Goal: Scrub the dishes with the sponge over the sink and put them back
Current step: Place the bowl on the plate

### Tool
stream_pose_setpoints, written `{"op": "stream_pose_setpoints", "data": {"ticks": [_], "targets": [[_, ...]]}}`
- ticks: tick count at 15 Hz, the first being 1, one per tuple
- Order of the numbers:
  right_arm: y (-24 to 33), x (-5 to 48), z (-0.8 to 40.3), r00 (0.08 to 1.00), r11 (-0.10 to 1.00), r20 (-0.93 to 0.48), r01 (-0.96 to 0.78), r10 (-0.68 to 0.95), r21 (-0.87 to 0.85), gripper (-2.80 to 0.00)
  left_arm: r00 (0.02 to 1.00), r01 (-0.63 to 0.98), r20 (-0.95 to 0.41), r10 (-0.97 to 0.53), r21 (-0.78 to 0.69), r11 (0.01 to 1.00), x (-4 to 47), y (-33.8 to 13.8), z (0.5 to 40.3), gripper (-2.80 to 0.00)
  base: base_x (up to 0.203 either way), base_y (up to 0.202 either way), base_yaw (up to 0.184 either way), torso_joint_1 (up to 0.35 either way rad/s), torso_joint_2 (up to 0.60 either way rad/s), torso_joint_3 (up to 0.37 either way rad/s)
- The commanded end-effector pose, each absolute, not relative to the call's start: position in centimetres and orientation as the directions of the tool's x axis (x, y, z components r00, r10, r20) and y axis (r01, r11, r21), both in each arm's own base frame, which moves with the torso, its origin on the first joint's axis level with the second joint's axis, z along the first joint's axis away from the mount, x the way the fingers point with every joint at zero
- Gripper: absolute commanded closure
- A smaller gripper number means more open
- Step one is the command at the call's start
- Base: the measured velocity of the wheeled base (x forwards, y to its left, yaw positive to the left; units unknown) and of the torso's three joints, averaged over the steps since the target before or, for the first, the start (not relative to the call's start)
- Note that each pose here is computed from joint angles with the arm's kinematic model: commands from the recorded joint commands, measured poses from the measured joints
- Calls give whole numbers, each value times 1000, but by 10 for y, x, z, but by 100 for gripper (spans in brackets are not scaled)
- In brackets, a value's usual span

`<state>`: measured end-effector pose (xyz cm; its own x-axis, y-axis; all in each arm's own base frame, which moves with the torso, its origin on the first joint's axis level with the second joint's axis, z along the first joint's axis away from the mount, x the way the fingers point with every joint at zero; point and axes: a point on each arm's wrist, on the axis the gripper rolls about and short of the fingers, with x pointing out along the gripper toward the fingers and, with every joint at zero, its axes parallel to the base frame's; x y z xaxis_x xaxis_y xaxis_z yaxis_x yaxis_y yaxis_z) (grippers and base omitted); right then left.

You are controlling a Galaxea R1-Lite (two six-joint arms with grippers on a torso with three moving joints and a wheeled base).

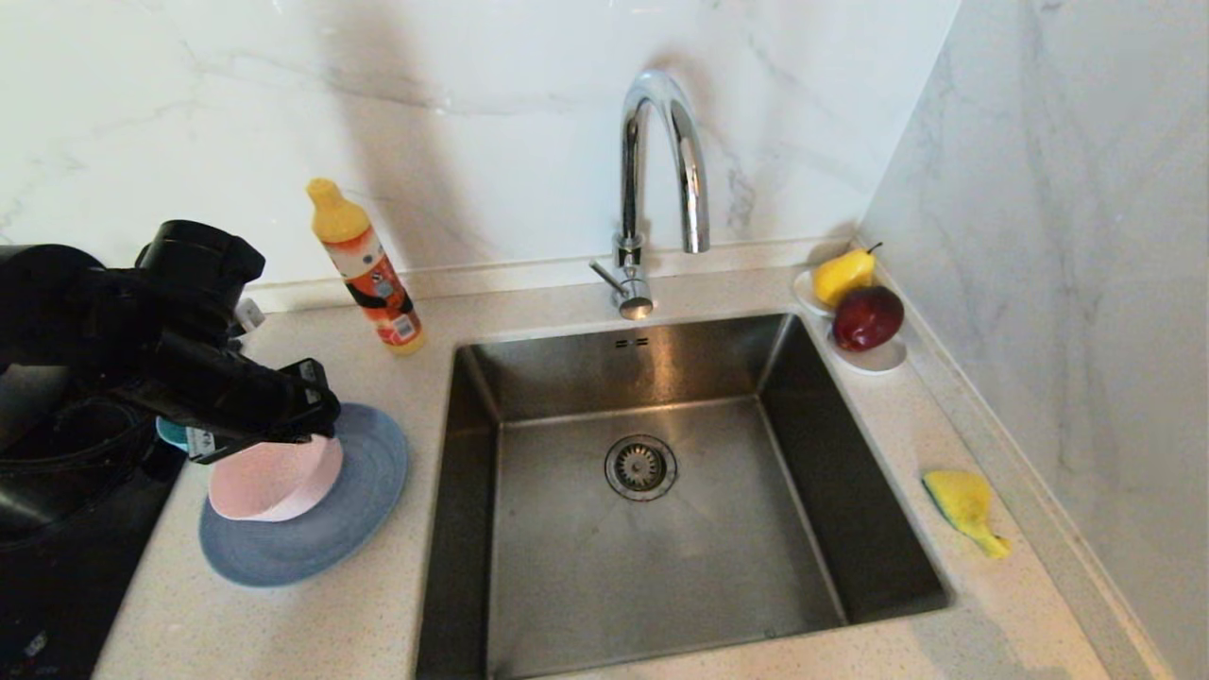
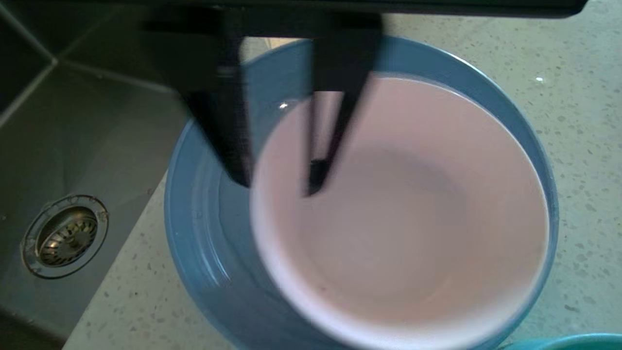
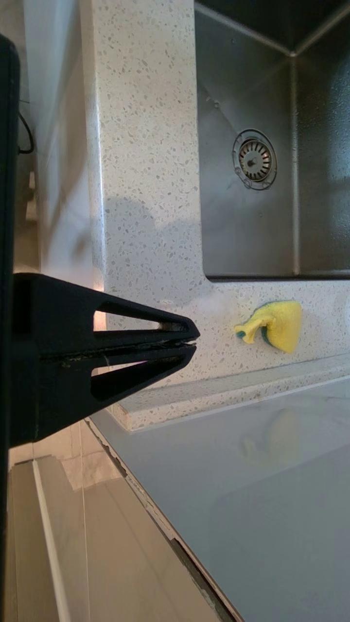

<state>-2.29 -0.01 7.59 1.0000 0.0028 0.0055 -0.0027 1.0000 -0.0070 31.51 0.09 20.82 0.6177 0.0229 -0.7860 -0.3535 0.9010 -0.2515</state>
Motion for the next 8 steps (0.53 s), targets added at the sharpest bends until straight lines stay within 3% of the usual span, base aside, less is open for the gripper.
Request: {"op": "stream_pose_setpoints", "data": {"ticks": [1, 3, 8], "targets": [[0, -23, 76, 1000, 1000, 7, -3, 3, -8, 0, 617, -357, -786, 22, -254, 899, 315, 1, 209, -280, 0, 0, 0, 0, 0, 0], [0, -23, 76, 1000, 1000, 6, -3, 3, -7, 0, 631, -354, -775, 22, -262, 898, 314, 1, 214, -280, 0, 0, 0, 0, 0, 0], [0, -23, 76, 1000, 1000, 5, -3, 3, -8, 0, 746, -383, -662, 73, -337, 860, 291, 22, 283, -280, 0, 0, 0, 0, 0, 0]]}}
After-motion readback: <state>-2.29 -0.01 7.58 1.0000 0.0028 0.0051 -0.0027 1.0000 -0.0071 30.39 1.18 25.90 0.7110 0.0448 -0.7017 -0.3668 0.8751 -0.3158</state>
